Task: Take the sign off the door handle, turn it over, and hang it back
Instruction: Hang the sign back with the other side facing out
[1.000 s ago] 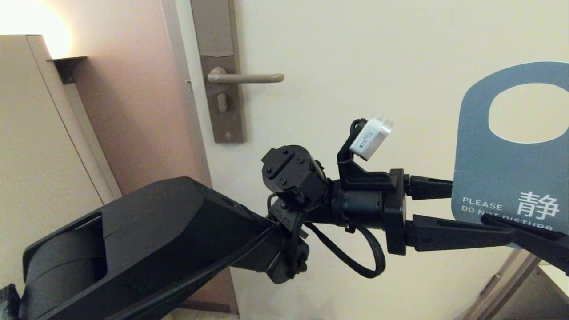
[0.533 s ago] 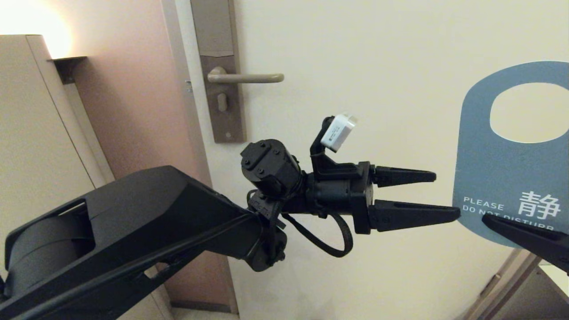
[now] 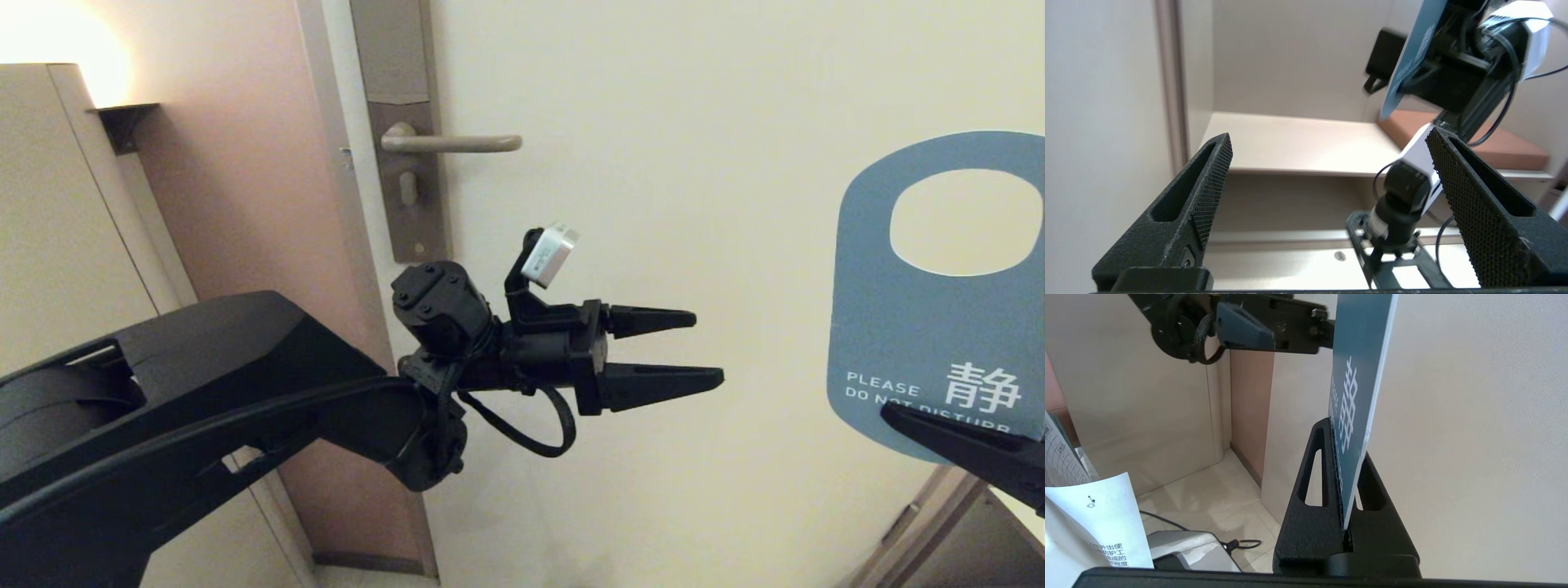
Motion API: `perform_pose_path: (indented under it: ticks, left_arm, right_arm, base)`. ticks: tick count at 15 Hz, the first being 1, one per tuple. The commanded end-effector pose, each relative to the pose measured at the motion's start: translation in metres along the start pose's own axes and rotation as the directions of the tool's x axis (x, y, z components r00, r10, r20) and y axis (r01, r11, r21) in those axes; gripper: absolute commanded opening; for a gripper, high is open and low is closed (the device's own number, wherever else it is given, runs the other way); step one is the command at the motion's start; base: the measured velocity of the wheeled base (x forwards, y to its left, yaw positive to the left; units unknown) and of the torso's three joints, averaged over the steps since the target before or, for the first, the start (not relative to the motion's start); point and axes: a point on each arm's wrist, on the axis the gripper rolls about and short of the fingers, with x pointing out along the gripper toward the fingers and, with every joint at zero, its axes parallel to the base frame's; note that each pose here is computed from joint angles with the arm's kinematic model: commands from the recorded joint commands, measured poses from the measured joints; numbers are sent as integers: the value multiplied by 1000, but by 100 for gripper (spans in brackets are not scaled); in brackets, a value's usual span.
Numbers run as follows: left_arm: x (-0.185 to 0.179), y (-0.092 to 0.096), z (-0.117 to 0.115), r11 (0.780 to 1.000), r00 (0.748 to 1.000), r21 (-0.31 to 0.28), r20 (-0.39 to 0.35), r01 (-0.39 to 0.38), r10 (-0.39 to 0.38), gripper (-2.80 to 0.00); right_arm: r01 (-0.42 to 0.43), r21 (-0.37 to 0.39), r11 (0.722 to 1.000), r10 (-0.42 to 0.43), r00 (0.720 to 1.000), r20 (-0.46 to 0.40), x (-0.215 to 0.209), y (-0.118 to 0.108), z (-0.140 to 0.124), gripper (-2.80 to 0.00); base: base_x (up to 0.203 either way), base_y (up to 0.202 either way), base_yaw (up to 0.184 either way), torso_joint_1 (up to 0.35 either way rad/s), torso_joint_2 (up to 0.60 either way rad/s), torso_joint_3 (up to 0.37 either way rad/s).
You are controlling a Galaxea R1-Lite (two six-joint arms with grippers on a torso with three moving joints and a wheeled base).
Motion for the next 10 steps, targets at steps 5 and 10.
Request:
perform_pose_path:
  ticks: [5, 10]
  left_arm:
    - [-14, -20, 11, 999, 1000, 28, -8, -18, 18, 0]
    - [-14, -25, 18, 998, 1000, 64, 2, -12, 12, -280]
  right_arm:
    - [-1, -2, 1000, 1, 1000, 2, 0, 0, 0, -280]
    - [-1, -4, 1000, 1, 1000, 8, -2, 1, 0, -280]
  base:
    - [0, 0, 0, 0, 0, 0]
    - [0, 0, 0, 0, 0, 0]
